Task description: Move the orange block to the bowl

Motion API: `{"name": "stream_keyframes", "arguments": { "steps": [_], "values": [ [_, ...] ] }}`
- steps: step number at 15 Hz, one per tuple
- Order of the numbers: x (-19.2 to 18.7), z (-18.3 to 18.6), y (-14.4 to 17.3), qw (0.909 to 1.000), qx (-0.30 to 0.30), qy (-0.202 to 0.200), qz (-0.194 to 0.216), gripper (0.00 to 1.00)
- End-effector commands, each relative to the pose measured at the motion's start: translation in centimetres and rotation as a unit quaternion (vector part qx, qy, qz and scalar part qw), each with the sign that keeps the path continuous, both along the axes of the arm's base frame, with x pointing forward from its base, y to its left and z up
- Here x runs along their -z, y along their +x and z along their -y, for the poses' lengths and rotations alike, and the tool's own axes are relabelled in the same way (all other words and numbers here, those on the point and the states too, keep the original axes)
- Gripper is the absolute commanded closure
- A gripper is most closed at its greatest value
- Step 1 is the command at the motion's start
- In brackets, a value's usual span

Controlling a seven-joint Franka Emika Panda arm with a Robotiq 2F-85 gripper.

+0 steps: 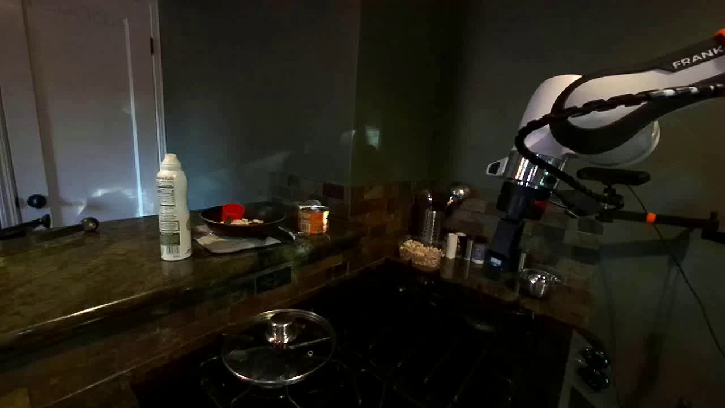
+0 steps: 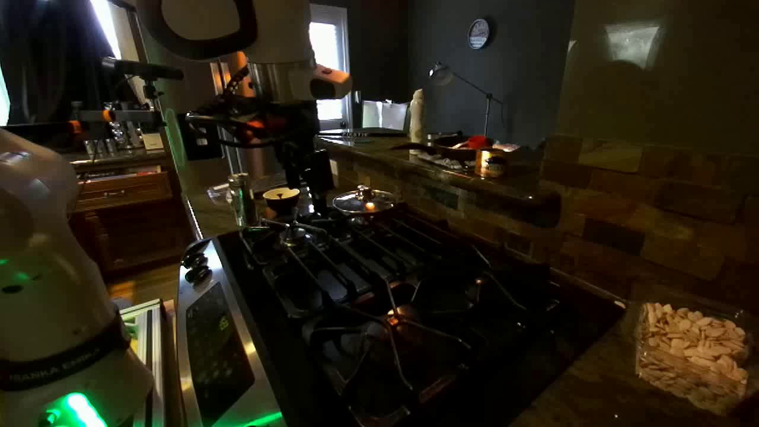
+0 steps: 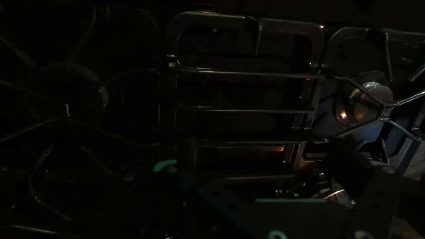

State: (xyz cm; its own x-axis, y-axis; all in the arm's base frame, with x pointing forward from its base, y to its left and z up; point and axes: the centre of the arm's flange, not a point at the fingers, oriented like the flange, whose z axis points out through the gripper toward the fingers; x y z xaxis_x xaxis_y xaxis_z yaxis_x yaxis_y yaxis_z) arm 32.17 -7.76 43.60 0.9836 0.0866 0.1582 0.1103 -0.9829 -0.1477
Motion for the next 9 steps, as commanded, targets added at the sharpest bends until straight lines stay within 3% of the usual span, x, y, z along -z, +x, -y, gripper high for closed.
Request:
{"name": "stream_keyframes", "arguments": {
  "steps": [1,8,9],
  "values": [
    [0.0,0.0,0.0,1.0000,0.000,0.000,0.000,0.00],
    [-0.1,0.2,0.2,0.9999,-0.005,-0.008,0.003,0.00],
    [-1.0,0.1,1.3,0.9992,-0.014,-0.007,0.037,0.00]
  ]
}}
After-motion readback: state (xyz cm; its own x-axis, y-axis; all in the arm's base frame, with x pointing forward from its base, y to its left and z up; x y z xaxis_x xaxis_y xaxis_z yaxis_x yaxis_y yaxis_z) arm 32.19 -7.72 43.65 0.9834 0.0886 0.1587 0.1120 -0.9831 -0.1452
